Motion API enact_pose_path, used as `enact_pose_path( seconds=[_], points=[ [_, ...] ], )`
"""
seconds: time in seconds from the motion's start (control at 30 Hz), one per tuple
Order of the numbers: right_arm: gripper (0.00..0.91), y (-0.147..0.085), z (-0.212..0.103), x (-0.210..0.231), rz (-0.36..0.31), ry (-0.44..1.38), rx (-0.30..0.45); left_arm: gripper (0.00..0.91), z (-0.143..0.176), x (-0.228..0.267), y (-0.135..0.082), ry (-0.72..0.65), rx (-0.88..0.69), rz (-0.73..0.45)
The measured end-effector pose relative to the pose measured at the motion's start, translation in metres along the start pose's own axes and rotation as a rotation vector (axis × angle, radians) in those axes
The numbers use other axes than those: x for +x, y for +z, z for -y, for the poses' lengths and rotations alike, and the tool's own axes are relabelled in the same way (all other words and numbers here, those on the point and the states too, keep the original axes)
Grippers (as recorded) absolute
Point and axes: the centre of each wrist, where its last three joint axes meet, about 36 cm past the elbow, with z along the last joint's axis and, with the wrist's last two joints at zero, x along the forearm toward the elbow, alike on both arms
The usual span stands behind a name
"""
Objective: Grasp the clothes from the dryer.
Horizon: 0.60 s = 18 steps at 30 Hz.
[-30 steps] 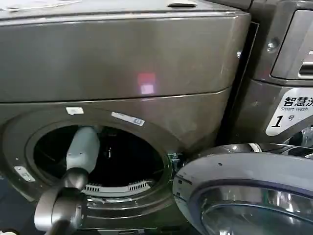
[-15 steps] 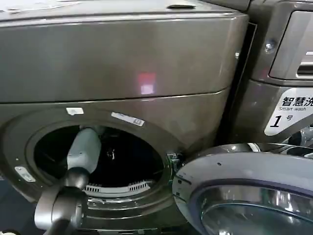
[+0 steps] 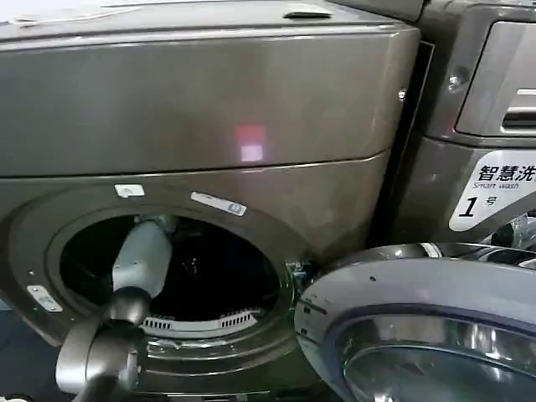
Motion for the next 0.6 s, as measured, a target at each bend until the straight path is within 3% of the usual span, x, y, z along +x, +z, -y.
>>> enact_pose_path(
  seconds=[0.23,0.47,0.6],
  points=[
    [0.907,-0.005,0.001,-0.001,0.0,-0.004,-0.004,0.0,0.0,-0.003,-0.002,-0.006,0.002,0.015],
    [0.907,-0.021,-0.008,0.001,-0.034,-0.036,-0.073,0.0,0.003,-0.006,-0.008,-0.051,0.01,0.045],
    [0.907,-0.028,-0.016,0.005,-0.061,-0.059,-0.111,0.0,0.006,-0.007,-0.014,-0.15,0.041,0.097]
  ],
)
